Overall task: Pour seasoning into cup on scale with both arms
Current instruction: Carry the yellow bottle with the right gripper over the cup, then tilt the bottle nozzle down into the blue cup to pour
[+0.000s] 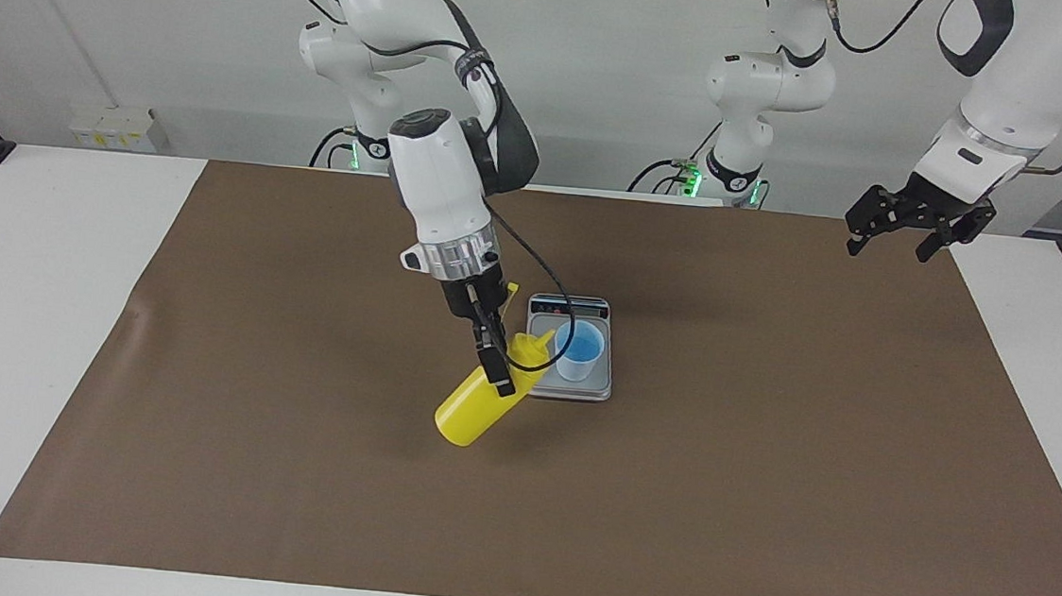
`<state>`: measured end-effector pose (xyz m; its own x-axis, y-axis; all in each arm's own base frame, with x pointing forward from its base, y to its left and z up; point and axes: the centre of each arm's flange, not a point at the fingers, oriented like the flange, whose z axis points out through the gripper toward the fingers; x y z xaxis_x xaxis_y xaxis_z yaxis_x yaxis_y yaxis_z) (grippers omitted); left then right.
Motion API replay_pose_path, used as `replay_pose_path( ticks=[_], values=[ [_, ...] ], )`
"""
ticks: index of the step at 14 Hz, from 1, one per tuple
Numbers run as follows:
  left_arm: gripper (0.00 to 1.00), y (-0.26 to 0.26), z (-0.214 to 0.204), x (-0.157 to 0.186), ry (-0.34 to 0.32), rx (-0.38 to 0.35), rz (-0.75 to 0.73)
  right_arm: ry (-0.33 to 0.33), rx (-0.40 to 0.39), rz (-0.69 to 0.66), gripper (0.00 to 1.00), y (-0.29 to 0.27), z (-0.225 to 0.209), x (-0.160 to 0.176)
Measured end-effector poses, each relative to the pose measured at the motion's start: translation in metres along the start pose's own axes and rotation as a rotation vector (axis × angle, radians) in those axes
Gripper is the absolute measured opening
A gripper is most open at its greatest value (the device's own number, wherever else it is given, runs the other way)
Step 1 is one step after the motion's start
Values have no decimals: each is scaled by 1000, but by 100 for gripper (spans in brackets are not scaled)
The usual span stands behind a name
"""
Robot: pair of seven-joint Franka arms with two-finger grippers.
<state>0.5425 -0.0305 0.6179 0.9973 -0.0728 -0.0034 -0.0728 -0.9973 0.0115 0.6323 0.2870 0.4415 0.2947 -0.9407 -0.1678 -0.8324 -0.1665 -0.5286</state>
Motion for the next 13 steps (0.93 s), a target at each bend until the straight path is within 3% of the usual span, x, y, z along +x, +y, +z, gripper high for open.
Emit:
replay_pose_path(
  ticks=[5, 10, 13],
  values=[
    [100, 0, 0, 0, 0, 0, 0, 50, -1, -202, 52, 21, 19, -40],
    [100, 0, 0, 0, 0, 0, 0, 181, -18, -478, 52, 45, 35, -52],
    [100, 0, 0, 0, 0, 0, 0, 203, -22, -544, 52, 54, 40, -60]
  ],
)
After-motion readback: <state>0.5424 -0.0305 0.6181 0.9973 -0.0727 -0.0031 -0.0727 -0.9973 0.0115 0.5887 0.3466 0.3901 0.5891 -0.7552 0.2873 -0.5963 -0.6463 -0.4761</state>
